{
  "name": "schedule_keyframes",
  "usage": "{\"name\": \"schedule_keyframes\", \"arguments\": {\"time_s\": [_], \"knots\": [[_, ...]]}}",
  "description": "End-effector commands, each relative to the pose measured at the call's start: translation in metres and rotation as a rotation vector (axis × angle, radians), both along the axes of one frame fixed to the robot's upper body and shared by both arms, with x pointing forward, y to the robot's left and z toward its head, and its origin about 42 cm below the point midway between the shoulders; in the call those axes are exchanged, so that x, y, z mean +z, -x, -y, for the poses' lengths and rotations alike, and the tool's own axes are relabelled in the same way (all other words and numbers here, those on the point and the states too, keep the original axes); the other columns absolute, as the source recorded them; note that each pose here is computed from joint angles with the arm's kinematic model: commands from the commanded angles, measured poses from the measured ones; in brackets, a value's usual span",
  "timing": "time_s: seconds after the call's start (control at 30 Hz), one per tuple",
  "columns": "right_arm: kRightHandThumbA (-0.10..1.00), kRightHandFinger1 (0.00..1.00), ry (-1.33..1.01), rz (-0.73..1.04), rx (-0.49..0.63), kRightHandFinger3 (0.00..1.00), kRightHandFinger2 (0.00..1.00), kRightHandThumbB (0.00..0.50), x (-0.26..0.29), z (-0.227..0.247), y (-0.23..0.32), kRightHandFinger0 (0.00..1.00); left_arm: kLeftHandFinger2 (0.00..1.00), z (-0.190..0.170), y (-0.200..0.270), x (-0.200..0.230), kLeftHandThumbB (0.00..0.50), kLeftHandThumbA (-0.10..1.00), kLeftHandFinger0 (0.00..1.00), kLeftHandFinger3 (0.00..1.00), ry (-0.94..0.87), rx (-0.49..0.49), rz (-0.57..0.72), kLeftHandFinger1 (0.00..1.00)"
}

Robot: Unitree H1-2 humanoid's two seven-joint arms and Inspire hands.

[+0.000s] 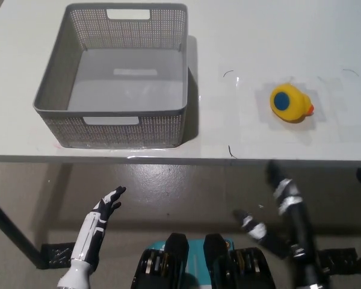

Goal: Use the right hand to pick up a yellow duck toy and place it into a container on the left hand side

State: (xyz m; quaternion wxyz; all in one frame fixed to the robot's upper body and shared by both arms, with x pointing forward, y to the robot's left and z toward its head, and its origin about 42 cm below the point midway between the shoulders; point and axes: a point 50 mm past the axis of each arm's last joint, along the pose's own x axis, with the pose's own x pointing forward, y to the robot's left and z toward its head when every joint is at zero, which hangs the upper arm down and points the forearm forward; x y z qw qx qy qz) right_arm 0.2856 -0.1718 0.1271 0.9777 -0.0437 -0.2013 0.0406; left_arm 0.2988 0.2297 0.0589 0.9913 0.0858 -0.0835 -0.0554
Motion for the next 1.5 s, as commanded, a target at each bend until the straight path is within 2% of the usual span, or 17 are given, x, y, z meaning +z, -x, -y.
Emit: {"name": "schedule_keyframes", "arguments": {"time_s": [0.0, 0.07, 0.13, 0.17, 0.23, 0.37, 0.43, 0.57, 0.67, 0.77, 1.07, 1.2, 1.47], "knots": [[0.9, 1.0, 0.157, 0.196, -0.047, 1.0, 1.0, 0.422, 0.063, 0.023, -0.017, 1.0, 1.0, 0.0, -0.006, 0.014, 0.5, 1.0, 1.0, 1.0, -0.006, -0.022, 0.091, 1.0], [0.9, 1.0, 0.2, 0.213, -0.056, 1.0, 1.0, 0.456, 0.077, 0.03, -0.024, 1.0, 1.0, -0.001, -0.005, 0.013, 0.5, 1.0, 1.0, 1.0, -0.01, -0.022, 0.089, 1.0], [0.84, 1.0, 0.239, 0.229, -0.061, 1.0, 1.0, 0.468, 0.094, 0.04, -0.035, 1.0, 1.0, -0.001, -0.004, 0.012, 0.5, 1.0, 1.0, 1.0, -0.012, -0.021, 0.087, 1.0], [0.8, 1.0, 0.26, 0.229, -0.067, 1.0, 1.0, 0.454, 0.104, 0.044, -0.042, 1.0, 1.0, -0.001, -0.004, 0.012, 0.5, 1.0, 1.0, 1.0, -0.012, -0.02, 0.087, 1.0], [0.88, 1.0, 0.374, 0.215, -0.119, 1.0, 1.0, 0.46, 0.123, 0.056, -0.059, 1.0, 1.0, -0.002, -0.002, 0.012, 0.5, 1.0, 1.0, 1.0, -0.019, -0.019, 0.086, 1.0], [0.85, 1.0, 0.411, 0.187, -0.115, 1.0, 1.0, 0.444, 0.149, 0.069, -0.095, 1.0, 1.0, -0.002, -0.002, 0.011, 0.5, 1.0, 1.0, 1.0, -0.027, -0.028, 0.082, 1.0], [0.82, 1.0, 0.437, 0.175, -0.11, 1.0, 1.0, 0.414, 0.165, 0.076, -0.116, 1.0, 1.0, -0.001, -0.002, 0.011, 0.5, 1.0, 1.0, 1.0, -0.022, -0.035, 0.081, 1.0], [0.85, 1.0, 0.507, 0.159, -0.125, 1.0, 1.0, 0.411, 0.189, 0.081, -0.157, 1.0, 1.0, -0.001, -0.002, 0.01, 0.5, 1.0, 1.0, 1.0, -0.027, -0.035, 0.078, 1.0], [0.91, 1.0, 0.602, 0.101, -0.147, 1.0, 1.0, 0.456, 0.206, 0.081, -0.19, 1.0, 1.0, -0.002, 0.0, 0.01, 0.5, 1.0, 1.0, 1.0, -0.028, -0.039, 0.077, 1.0], [0.88, 1.0, 0.707, 0.028, -0.141, 1.0, 1.0, 0.468, 0.22, 0.08, -0.222, 1.0, 1.0, -0.002, 0.001, 0.01, 0.5, 1.0, 1.0, 1.0, -0.033, -0.045, 0.078, 1.0], [0.89, 1.0, 0.858, -0.154, -0.066, 1.0, 1.0, 0.488, 0.234, 0.077, -0.281, 1.0, 1.0, -0.001, 0.002, 0.011, 0.5, 1.0, 1.0, 1.0, -0.047, -0.05, 0.083, 1.0], [1.0, 1.0, 0.936, -0.225, -0.028, 1.0, 1.0, 0.5, 0.233, 0.077, -0.293, 1.0, 1.0, 0.001, 0.004, 0.01, 0.5, 1.0, 1.0, 1.0, -0.046, -0.056, 0.08, 1.0], [1.0, 1.0, 0.998, -0.388, 0.078, 1.0, 1.0, 0.5, 0.227, 0.077, -0.3, 1.0, 1.0, 0.001, 0.001, 0.011, 0.5, 1.0, 1.0, 1.0, -0.054, -0.065, 0.084, 1.0]]}}
